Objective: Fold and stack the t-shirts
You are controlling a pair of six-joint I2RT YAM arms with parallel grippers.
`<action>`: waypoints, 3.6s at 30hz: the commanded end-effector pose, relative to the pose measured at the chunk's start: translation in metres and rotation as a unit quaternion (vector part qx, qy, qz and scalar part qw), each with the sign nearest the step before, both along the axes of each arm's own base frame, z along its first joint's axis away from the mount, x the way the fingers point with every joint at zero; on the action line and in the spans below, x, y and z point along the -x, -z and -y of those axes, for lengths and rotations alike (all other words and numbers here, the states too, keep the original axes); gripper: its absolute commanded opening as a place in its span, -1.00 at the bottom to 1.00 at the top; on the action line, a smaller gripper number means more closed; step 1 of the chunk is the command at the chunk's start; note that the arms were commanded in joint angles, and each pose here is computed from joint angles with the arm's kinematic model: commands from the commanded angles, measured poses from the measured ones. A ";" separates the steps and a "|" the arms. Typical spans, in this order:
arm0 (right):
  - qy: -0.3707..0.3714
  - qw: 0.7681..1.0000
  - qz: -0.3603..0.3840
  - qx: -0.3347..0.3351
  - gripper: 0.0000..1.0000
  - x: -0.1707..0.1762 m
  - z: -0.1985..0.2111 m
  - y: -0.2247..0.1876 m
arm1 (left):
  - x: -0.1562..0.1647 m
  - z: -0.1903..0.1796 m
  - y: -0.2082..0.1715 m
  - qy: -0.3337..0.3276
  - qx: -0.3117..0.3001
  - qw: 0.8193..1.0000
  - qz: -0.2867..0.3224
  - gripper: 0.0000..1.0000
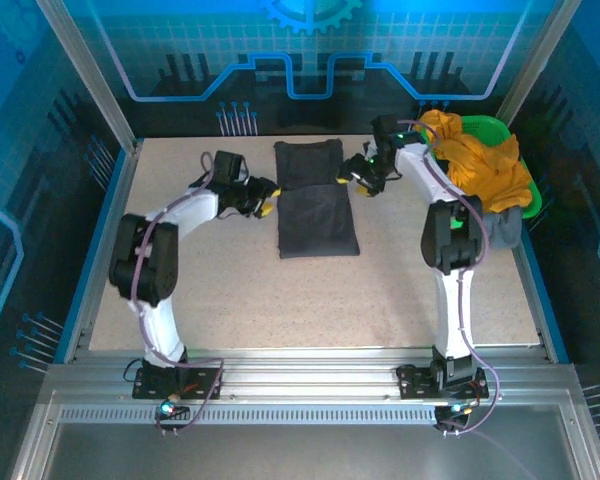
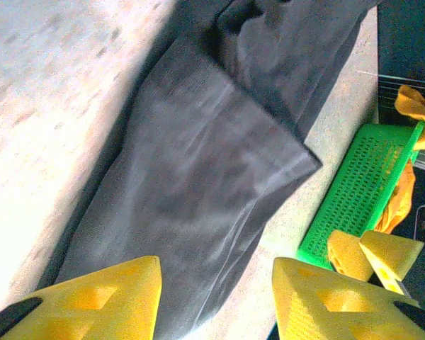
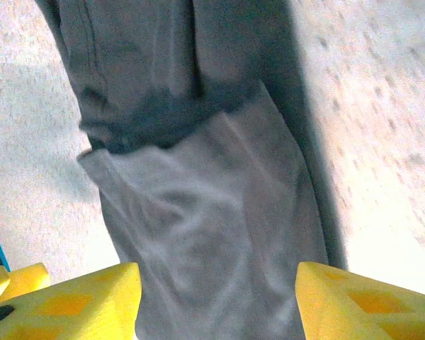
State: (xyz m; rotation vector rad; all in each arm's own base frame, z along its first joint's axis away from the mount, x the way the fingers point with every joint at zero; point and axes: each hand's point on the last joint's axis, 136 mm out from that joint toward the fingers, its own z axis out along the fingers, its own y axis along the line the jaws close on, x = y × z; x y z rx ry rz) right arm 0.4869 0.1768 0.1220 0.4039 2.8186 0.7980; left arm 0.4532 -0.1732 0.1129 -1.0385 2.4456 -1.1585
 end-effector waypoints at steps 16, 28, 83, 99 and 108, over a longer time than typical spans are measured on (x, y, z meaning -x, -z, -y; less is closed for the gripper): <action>0.035 0.991 -0.117 -0.048 0.18 0.133 -0.003 0.087 | 0.083 0.042 0.080 -0.055 0.067 0.988 -0.130 0.00; 0.045 0.989 -0.130 -0.052 -0.71 0.108 -0.017 0.096 | 0.066 0.051 0.073 -0.050 0.053 0.991 -0.114 -0.63; 0.098 0.989 -0.100 -0.037 -0.95 0.067 -0.022 -0.036 | 0.006 0.014 -0.049 -0.031 0.040 0.998 -0.042 -0.90; 0.063 0.996 0.054 -0.018 0.12 0.042 0.010 -0.078 | 0.054 0.002 -0.050 -0.052 0.000 0.997 -0.061 0.02; 0.075 0.981 0.103 -0.145 0.25 0.142 0.000 -0.063 | 0.105 0.087 -0.012 -0.168 0.100 0.980 -0.042 0.51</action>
